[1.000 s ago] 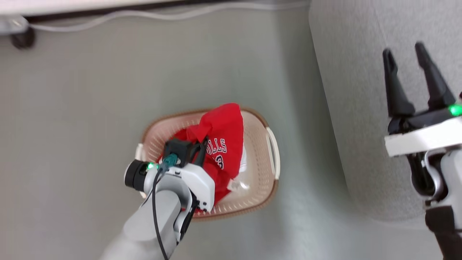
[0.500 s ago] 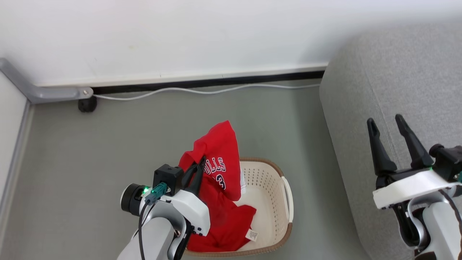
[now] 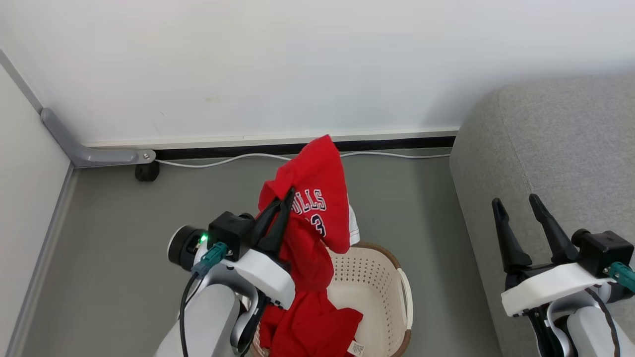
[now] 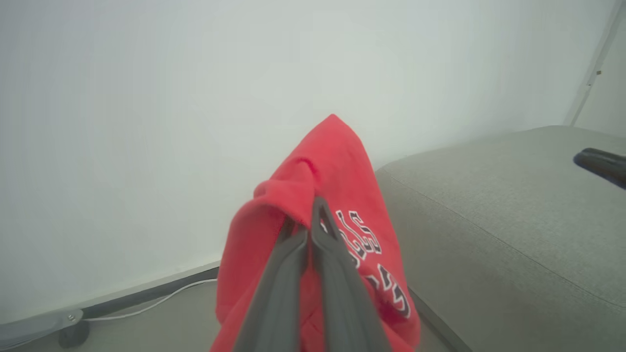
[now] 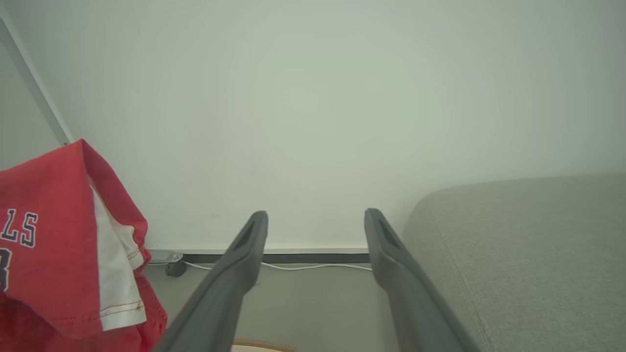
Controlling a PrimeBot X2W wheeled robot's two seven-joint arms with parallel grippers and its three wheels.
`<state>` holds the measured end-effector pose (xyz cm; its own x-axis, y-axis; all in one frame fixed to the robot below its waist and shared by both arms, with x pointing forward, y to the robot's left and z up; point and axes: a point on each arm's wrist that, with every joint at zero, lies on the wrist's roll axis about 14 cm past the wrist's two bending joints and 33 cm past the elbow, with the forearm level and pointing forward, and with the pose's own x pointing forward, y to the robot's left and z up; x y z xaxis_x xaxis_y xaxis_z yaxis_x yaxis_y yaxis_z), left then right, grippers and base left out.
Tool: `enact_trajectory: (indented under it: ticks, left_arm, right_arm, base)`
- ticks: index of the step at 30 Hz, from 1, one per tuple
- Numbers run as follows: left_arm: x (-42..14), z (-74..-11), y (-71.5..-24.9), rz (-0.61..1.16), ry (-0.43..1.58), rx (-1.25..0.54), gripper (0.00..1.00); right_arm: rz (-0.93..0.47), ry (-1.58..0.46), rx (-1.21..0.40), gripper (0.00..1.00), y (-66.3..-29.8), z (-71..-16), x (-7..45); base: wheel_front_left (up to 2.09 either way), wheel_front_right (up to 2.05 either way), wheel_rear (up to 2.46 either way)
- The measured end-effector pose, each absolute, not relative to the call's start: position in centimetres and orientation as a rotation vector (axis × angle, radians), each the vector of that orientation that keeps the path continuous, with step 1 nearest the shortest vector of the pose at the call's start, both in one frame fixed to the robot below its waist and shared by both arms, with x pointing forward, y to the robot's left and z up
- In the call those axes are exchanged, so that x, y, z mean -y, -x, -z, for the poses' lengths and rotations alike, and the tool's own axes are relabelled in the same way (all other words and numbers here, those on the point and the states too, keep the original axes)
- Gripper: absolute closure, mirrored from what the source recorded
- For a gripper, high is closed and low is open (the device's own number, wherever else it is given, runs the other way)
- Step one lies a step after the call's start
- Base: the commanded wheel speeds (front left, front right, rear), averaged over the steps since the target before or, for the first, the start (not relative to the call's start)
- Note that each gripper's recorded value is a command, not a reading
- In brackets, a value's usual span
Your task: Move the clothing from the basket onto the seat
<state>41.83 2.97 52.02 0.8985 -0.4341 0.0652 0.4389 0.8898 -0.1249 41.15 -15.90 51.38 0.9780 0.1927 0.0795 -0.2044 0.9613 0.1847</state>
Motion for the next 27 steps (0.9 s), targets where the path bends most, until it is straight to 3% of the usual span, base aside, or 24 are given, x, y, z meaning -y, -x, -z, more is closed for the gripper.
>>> enact_trajectory:
  ticks: [13,20,27]
  left_arm:
    - [0.3,-61.7,-42.3,0.583,0.112,0.313,1.0]
    - [1.5,-62.9,-42.4,0.619,0.111,0.346,1.0]
    - [2.6,-62.4,-42.3,0.649,0.104,0.336,1.0]
  right_arm:
    - [-0.215,-0.194,0.039,0.0,-40.5,-50.7,15.3]
    - [-0.268,-0.194,0.019,0.0,-40.2,-50.2,13.6]
    - [-0.411,-0.232,0.083,0.0,-40.0,-52.9,9.9]
  base:
    - [0.0,0.0,0.0]
    - [0.0,0.0,0.0]
    - [0.0,0.0,0.0]
